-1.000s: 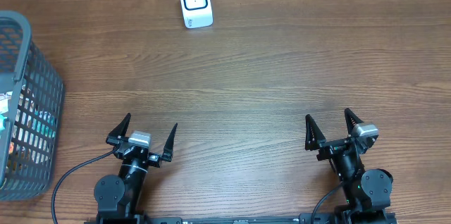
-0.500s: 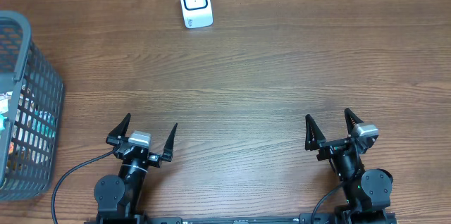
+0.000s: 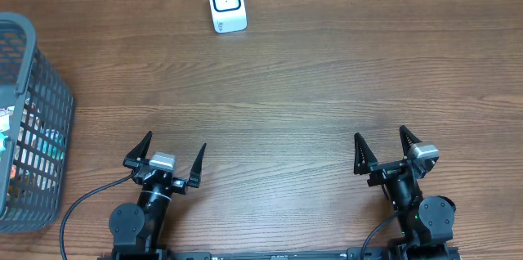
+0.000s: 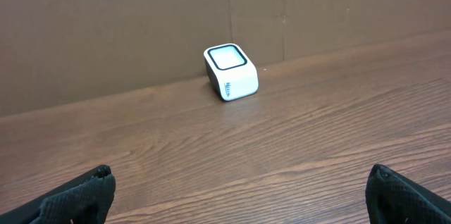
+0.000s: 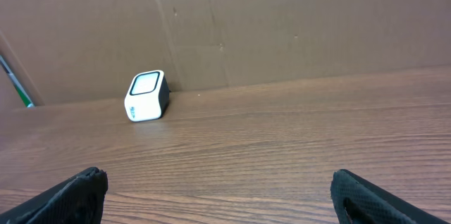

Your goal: Scan the item barcode

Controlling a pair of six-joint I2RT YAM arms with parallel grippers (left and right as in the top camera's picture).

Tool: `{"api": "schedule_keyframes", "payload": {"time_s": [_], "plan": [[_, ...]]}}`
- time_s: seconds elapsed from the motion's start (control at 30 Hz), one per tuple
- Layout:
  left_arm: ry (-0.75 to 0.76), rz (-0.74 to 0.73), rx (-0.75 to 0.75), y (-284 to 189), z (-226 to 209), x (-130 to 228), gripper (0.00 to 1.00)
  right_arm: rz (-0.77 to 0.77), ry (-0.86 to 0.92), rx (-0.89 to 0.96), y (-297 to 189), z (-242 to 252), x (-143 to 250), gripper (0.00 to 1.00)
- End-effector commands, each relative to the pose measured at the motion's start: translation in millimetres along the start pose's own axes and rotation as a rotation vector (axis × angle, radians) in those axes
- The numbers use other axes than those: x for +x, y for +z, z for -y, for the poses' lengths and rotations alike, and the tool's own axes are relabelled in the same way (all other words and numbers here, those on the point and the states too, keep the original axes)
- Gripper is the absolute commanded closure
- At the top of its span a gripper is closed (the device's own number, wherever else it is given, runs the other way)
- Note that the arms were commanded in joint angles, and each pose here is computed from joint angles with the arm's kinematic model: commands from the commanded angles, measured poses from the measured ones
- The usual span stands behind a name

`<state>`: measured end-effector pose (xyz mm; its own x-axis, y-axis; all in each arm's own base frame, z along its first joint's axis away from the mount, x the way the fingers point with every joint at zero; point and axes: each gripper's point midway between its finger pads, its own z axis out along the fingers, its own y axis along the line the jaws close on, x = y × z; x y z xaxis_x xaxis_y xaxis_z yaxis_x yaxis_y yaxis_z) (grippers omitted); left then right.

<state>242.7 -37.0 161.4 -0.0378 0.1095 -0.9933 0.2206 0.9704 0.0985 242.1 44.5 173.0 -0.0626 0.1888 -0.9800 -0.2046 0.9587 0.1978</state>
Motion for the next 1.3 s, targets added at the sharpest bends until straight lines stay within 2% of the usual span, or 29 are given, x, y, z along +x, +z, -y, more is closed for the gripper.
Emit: {"api": "schedule_keyframes", "payload": {"time_s": [0.0, 1.27], "plan": [[0.021, 0.012, 0.018, -0.2, 3.2, -1.1, 0.0, 0.005, -0.002, 0.007, 0.1, 1.3, 1.6, 0.0], [-0.002, 0.03, 0.04, -1.8, 6.7, -9.6, 0.0, 0.005, -0.002, 0.007, 0.1, 1.3, 1.6, 0.0]]}}
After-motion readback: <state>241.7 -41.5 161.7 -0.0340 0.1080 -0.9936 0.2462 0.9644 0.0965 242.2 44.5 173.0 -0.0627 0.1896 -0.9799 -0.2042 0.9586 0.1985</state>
